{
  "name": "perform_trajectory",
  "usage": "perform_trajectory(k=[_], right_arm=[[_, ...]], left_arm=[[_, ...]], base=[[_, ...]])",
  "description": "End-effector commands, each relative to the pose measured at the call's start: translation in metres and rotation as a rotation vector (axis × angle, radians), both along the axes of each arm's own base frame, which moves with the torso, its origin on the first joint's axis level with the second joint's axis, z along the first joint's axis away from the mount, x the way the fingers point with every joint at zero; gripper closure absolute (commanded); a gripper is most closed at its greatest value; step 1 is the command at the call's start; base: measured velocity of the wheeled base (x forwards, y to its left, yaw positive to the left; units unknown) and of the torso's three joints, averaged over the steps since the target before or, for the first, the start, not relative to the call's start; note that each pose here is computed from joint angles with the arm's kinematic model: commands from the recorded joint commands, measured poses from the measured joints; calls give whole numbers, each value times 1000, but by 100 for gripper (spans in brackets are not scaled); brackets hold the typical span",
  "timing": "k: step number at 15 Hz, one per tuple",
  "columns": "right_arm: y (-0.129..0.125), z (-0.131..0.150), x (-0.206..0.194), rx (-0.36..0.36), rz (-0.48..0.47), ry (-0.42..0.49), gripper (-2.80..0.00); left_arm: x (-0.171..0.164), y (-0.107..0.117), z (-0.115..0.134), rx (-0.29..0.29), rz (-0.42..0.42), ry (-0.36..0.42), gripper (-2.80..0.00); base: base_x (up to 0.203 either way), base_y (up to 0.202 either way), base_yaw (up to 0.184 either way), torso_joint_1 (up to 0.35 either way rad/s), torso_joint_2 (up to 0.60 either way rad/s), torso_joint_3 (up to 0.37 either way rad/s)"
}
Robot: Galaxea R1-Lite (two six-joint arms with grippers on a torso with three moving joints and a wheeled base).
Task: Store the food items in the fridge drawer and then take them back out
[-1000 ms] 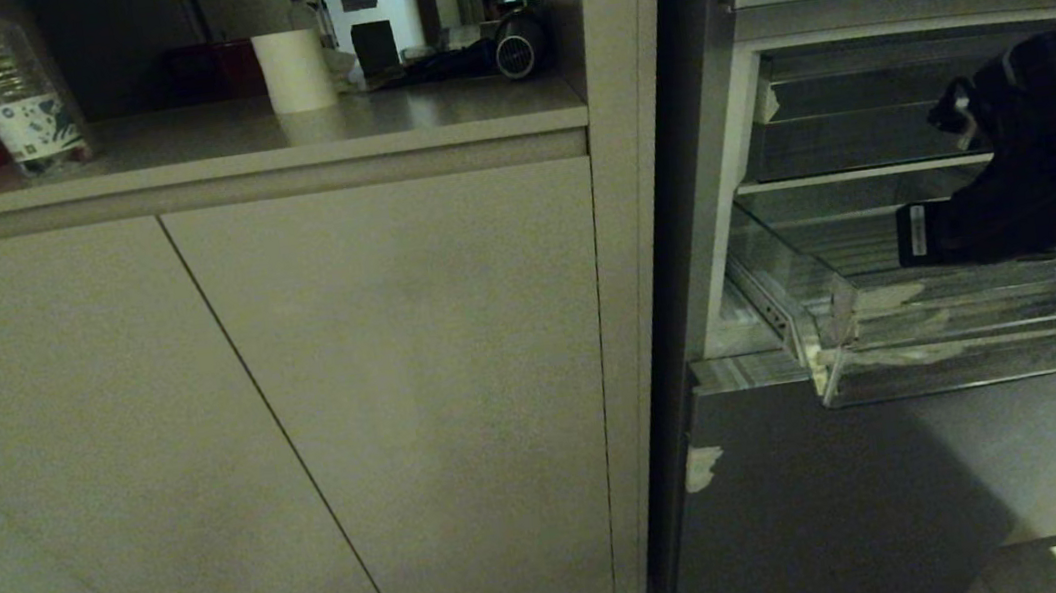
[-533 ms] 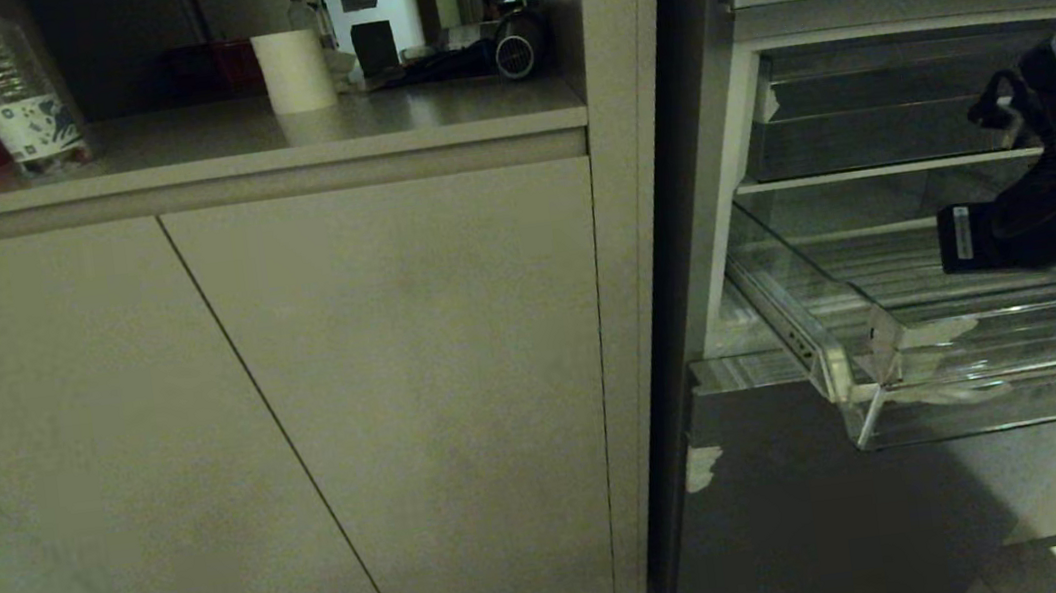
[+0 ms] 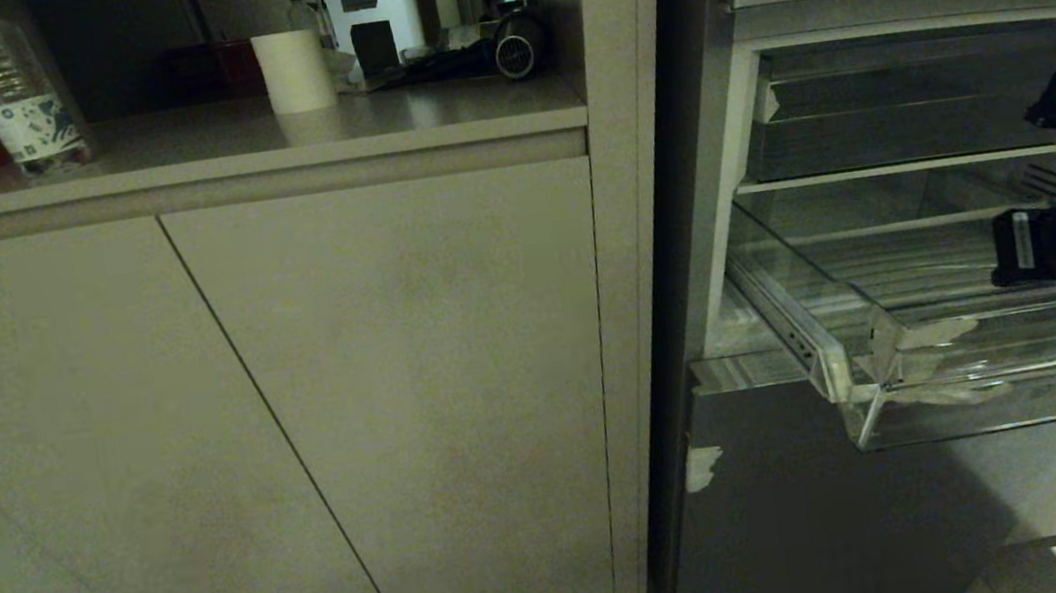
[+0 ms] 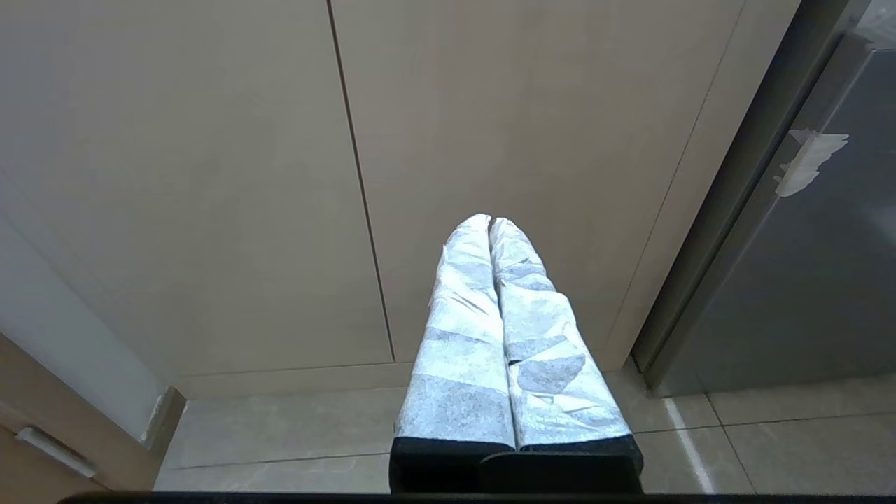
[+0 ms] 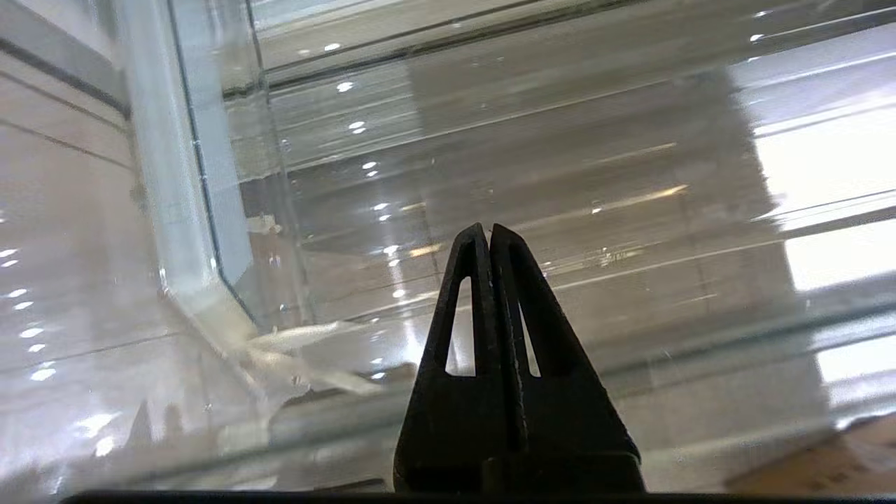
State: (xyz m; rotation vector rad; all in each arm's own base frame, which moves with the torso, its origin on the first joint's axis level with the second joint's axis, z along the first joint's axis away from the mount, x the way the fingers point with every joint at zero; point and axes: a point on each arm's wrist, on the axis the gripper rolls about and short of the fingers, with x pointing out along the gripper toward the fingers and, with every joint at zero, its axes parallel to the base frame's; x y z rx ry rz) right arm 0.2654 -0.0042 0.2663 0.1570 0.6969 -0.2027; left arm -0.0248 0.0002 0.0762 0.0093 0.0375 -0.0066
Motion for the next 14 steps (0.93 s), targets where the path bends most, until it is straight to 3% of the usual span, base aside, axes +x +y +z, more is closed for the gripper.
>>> perform_trajectory(k=[1,14], right_arm=[[-5,5,-13,10,-10,-15,0],[-6,0,-41,7,-9,12,0]], left_arm=[[0,0,0,0,0,1,0],[0,0,0,0,0,1,0]], base=[[0,0,0,0,0,0],[0,0,0,0,0,0]])
